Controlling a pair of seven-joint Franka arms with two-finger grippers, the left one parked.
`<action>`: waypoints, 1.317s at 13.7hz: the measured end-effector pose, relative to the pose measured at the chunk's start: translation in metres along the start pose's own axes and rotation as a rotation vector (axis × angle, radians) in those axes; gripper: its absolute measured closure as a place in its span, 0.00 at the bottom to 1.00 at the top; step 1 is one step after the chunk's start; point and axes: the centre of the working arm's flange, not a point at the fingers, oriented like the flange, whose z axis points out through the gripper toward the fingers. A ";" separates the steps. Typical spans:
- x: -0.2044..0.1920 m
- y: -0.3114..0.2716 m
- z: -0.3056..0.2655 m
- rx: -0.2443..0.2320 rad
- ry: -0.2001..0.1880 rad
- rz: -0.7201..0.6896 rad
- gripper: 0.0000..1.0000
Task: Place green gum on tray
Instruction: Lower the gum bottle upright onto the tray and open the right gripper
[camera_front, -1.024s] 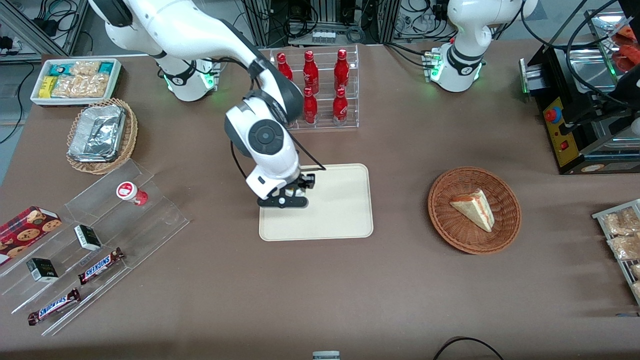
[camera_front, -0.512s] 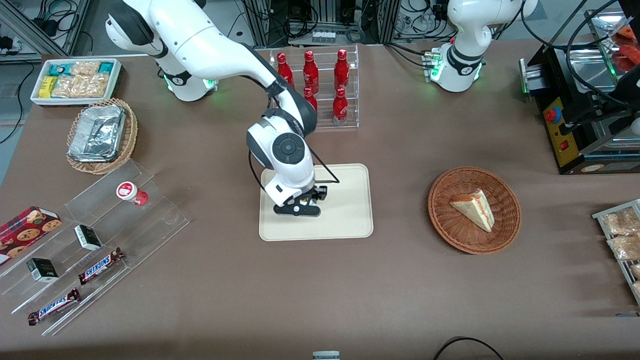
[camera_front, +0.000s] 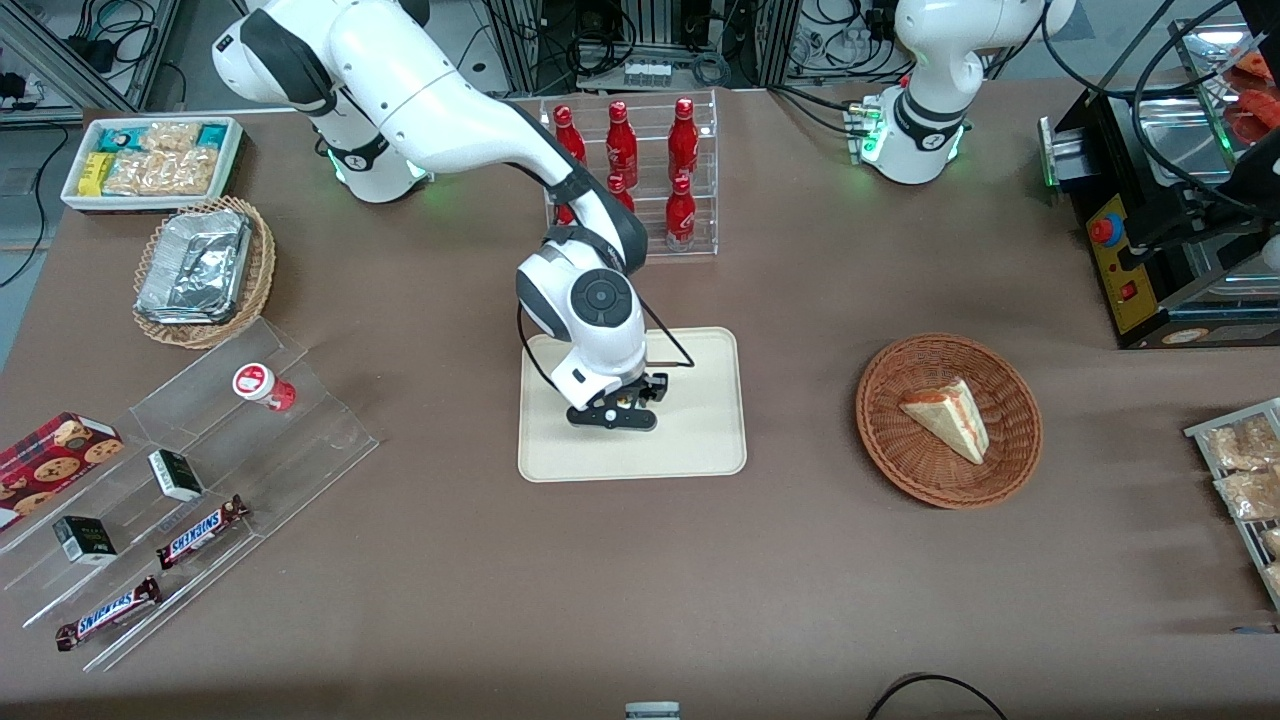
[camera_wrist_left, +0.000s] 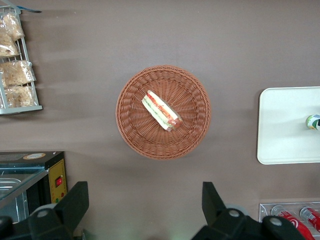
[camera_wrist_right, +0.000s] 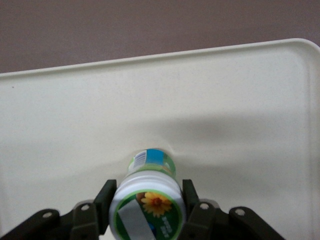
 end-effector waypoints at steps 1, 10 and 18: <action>0.000 0.000 0.002 -0.004 0.002 -0.003 0.41; 0.002 -0.001 0.003 -0.020 0.035 -0.034 0.00; 0.005 -0.003 -0.014 -0.025 0.034 -0.043 0.00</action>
